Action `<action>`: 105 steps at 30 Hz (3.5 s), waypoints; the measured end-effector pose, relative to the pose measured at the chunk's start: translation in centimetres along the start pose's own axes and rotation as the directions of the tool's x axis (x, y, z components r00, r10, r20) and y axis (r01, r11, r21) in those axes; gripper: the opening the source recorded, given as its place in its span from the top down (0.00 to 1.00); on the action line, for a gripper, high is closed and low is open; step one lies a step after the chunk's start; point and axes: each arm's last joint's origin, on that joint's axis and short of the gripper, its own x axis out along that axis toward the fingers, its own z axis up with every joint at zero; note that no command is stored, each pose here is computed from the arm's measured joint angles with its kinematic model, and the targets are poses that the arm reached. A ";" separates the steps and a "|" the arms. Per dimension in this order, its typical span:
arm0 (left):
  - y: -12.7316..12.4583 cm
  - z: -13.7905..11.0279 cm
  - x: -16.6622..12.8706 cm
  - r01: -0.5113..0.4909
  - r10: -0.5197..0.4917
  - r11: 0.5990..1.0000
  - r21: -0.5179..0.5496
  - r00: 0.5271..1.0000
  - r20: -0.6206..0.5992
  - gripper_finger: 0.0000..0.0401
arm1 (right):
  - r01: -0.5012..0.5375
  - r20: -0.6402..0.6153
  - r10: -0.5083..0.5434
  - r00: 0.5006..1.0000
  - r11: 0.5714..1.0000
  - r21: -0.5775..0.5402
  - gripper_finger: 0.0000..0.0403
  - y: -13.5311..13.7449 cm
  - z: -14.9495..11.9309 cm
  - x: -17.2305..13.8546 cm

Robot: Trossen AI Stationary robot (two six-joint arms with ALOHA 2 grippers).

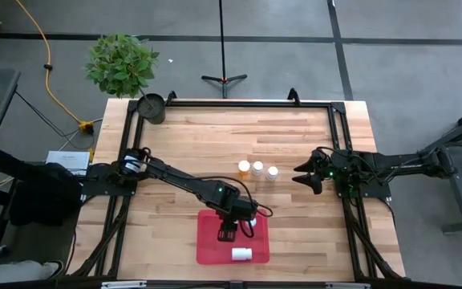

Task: Pick and place pill bottles into a basket
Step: Put the white pill bottle into the red bin, then put the orange pill bottle into the red bin

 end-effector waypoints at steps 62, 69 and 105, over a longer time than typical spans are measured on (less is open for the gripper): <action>16.4 2.6 -9.6 -0.148 0.158 0.977 -0.153 0.986 0.059 0.43 | -0.064 -0.049 0.063 0.997 0.997 -0.032 0.35 0.2 -0.1 0.0; 16.7 2.4 -9.1 -0.189 0.197 0.974 -0.126 0.979 0.050 0.43 | -0.064 -0.049 0.063 0.997 0.997 -0.033 0.35 0.2 -0.1 0.0; 16.8 3.6 -9.0 -0.159 0.179 0.979 -0.125 0.970 0.166 0.43 | -0.061 -0.083 0.056 0.995 0.997 -0.057 0.35 0.0 -0.4 0.0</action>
